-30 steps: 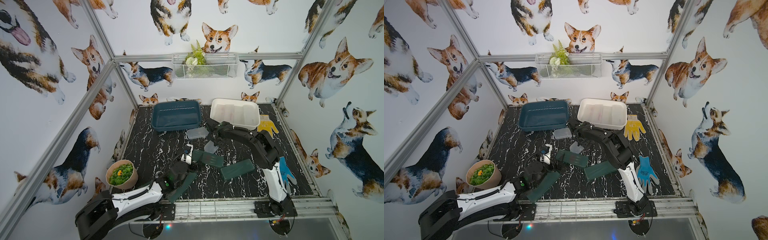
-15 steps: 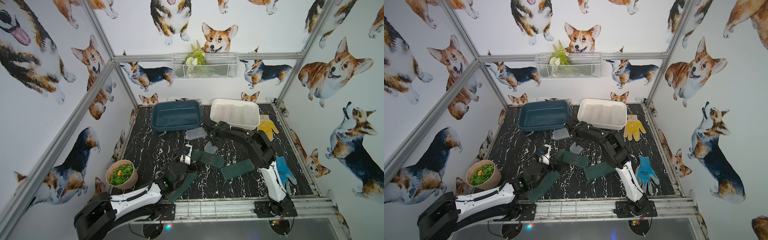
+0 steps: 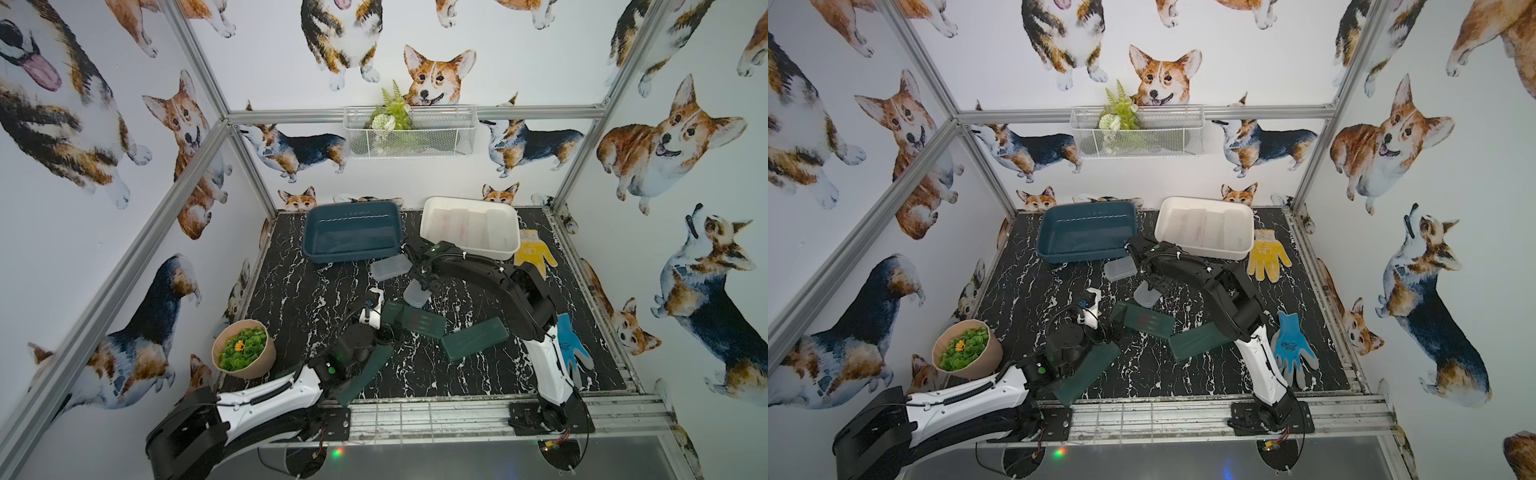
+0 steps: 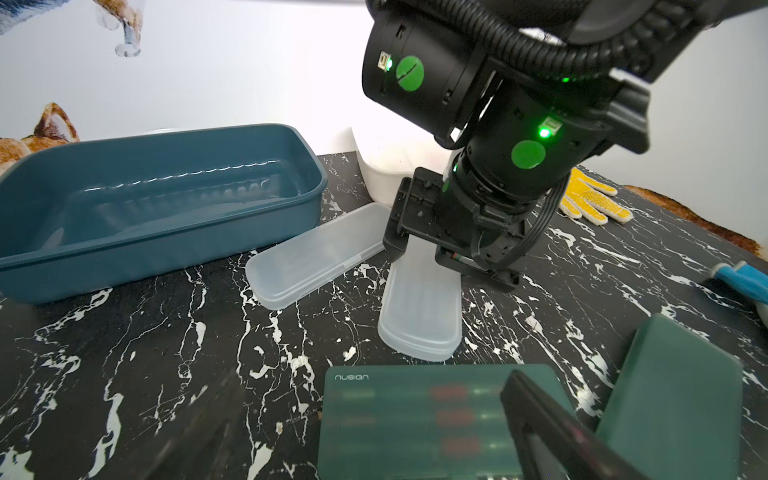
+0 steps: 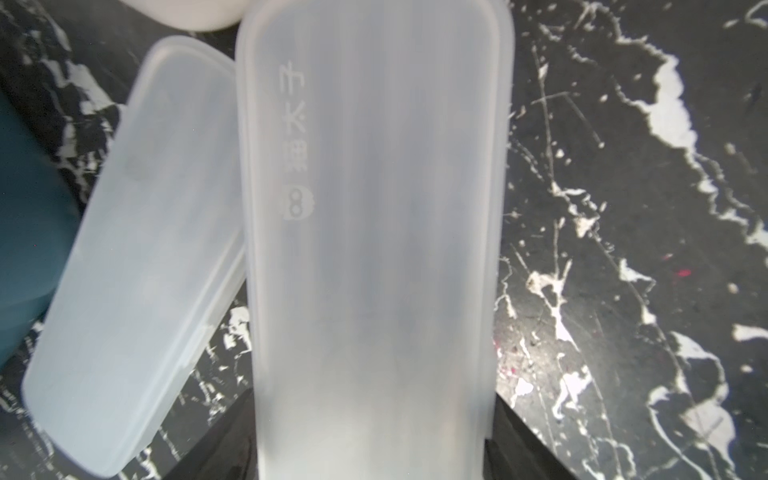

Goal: Place the pencil cases by color into the storage box
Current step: Pick up the pencil case from the center of the board.

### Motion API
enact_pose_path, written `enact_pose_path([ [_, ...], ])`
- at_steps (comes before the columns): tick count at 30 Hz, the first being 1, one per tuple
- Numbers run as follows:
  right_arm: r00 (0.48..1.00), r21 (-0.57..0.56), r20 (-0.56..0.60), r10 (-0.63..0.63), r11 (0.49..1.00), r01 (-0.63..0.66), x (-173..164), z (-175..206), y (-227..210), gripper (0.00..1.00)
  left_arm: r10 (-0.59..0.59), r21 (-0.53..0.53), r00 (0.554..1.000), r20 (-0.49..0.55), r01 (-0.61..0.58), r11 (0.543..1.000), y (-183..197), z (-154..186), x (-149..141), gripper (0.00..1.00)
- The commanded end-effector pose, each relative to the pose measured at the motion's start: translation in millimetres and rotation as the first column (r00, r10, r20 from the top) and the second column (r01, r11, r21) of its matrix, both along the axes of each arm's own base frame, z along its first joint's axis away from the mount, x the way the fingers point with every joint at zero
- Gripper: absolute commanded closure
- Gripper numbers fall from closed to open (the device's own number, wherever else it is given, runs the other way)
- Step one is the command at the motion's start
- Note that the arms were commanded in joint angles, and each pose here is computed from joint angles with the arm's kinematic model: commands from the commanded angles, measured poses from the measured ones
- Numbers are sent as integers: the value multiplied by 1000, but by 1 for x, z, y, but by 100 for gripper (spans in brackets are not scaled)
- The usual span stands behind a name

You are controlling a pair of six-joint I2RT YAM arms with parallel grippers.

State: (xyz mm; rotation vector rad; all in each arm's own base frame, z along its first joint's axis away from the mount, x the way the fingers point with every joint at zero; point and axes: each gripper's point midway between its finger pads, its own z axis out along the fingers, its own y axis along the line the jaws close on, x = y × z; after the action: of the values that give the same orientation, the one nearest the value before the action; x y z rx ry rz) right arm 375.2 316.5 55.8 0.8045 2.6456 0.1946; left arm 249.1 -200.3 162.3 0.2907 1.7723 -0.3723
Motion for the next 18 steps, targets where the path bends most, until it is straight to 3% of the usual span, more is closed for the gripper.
enact_pose_path([
  [1, 997, 81, 27, -69, 995, 67, 5, 16, 10, 33, 31, -15, 999, 10, -31, 999, 4, 7, 3, 0],
  [6, 998, 116, 40, -46, 992, 41, 4, 26, 22, 33, 66, -29, 998, 17, -65, 997, 13, 12, 3, 0],
  [18, 990, 128, 128, 60, 989, -76, 4, 58, 46, 34, 149, -179, 986, 80, -133, 975, 51, 46, -12, 0],
])
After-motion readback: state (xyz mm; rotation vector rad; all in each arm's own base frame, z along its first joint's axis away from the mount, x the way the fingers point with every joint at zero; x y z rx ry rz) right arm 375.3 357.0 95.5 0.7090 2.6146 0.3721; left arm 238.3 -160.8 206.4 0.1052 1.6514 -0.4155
